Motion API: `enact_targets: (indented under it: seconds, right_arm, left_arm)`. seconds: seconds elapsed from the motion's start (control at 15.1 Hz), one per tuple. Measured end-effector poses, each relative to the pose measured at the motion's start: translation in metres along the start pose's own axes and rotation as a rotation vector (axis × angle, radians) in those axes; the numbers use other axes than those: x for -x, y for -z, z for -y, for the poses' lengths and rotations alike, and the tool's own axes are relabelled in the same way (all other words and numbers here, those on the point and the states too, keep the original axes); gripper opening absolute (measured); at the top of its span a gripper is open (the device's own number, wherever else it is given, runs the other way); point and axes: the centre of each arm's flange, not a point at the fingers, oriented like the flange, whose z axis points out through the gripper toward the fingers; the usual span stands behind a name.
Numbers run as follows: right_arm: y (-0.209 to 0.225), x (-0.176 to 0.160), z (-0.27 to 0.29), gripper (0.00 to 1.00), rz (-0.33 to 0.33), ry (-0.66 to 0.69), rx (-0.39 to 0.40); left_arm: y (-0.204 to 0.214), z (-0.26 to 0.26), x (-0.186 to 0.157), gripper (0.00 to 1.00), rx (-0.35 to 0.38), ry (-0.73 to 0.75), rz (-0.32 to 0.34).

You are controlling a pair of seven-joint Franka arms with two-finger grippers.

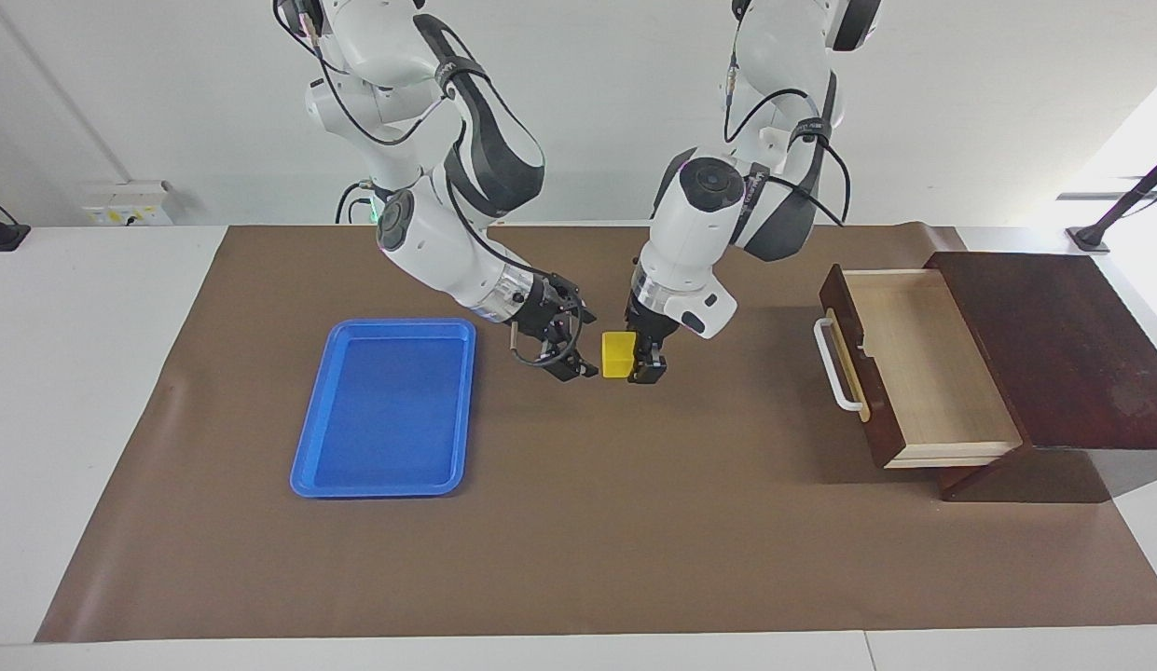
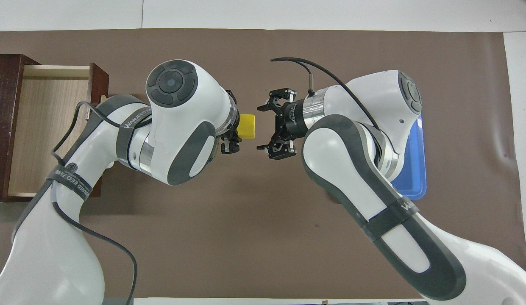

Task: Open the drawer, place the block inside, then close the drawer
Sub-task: 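Lower the cube into the drawer with the left gripper while the right gripper withdraws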

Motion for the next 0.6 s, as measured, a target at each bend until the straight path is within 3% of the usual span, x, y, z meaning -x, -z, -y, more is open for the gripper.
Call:
enact_targets:
  seconds: [0.13,0.33,0.6]
  right_arm:
    - [0.031,-0.017,0.014,1.0,-0.004,-0.018,0.004]
    - [0.073,-0.038,0.028,1.0,-0.08,0.015,0.02]
    - [0.106,-0.038,0.025,1.0,-0.149,0.137,0.077]
  left_arm:
    - [0.014,-0.01,-0.023,0.56,-0.004,-0.013,-0.007]
    - [0.04,-0.027,-0.075,0.56,-0.015,-0.022,-0.02]
    - [0.089,-0.047,-0.169,0.56,-0.001,-0.021,-0.033]
